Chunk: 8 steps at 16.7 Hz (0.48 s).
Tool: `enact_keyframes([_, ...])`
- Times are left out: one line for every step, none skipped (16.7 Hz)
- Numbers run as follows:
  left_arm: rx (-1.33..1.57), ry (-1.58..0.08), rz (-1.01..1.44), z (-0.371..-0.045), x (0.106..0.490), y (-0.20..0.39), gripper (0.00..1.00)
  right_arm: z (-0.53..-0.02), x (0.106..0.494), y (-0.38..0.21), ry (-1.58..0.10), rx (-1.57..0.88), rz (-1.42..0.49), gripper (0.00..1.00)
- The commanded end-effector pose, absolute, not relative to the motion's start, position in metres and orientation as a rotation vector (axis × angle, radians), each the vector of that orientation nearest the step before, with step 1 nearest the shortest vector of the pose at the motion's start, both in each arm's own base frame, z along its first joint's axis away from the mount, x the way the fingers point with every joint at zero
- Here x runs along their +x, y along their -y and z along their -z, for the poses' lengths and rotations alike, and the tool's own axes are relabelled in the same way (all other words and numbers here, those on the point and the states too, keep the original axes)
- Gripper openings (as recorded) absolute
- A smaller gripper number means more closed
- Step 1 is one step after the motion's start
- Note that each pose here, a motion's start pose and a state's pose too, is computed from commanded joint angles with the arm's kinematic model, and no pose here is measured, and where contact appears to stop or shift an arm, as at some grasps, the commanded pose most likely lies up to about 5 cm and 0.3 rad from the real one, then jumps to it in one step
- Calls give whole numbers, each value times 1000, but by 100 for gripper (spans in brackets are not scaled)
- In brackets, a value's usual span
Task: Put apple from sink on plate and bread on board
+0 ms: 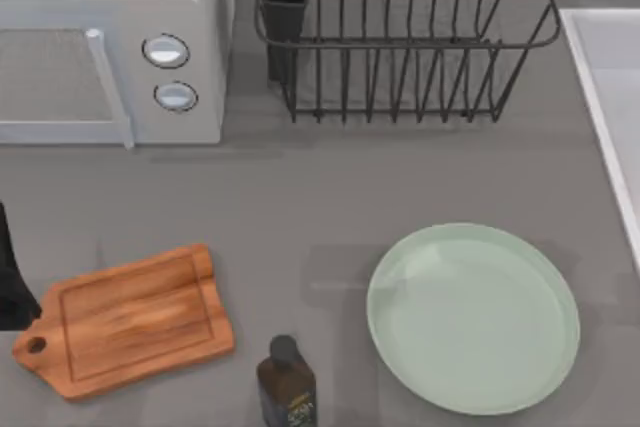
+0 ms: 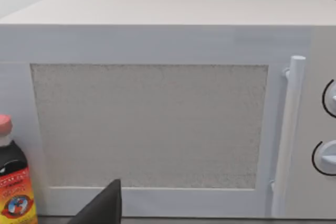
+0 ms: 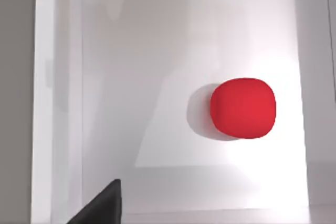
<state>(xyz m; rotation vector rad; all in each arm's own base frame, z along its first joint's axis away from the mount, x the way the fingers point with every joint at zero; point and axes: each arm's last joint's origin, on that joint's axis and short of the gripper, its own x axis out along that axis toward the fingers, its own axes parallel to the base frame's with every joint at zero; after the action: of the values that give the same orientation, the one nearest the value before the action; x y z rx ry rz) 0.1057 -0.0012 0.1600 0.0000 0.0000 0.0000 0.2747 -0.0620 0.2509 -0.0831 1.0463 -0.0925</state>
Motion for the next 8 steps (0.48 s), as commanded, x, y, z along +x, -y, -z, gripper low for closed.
enact_keyframes([0, 0, 0, -160, 106, 1, 100, -246, 291, 70, -1112, -78, 88, 100])
enact_keyframes([0, 0, 0, -160, 106, 1, 100, -239, 306, 78, -1177, -71, 82, 100])
enact_keyframes([0, 0, 0, -160, 106, 1, 100, -230, 320, 86, -1240, -62, 74, 100])
enact_keyframes([0, 0, 0, -160, 106, 1, 100, -220, 333, 94, -1301, -53, 65, 100])
enact_keyframes([0, 0, 0, -160, 106, 1, 100, -209, 345, 102, -1357, -43, 56, 100])
enact_keyframes([0, 0, 0, -160, 106, 1, 100, -199, 355, 109, -1407, -33, 46, 100])
enact_keyframes([0, 0, 0, -160, 106, 1, 100, -189, 363, 115, -1449, -23, 37, 100])
enact_keyframes([0, 0, 0, -160, 106, 1, 100, -181, 370, 121, -1486, -15, 29, 100])
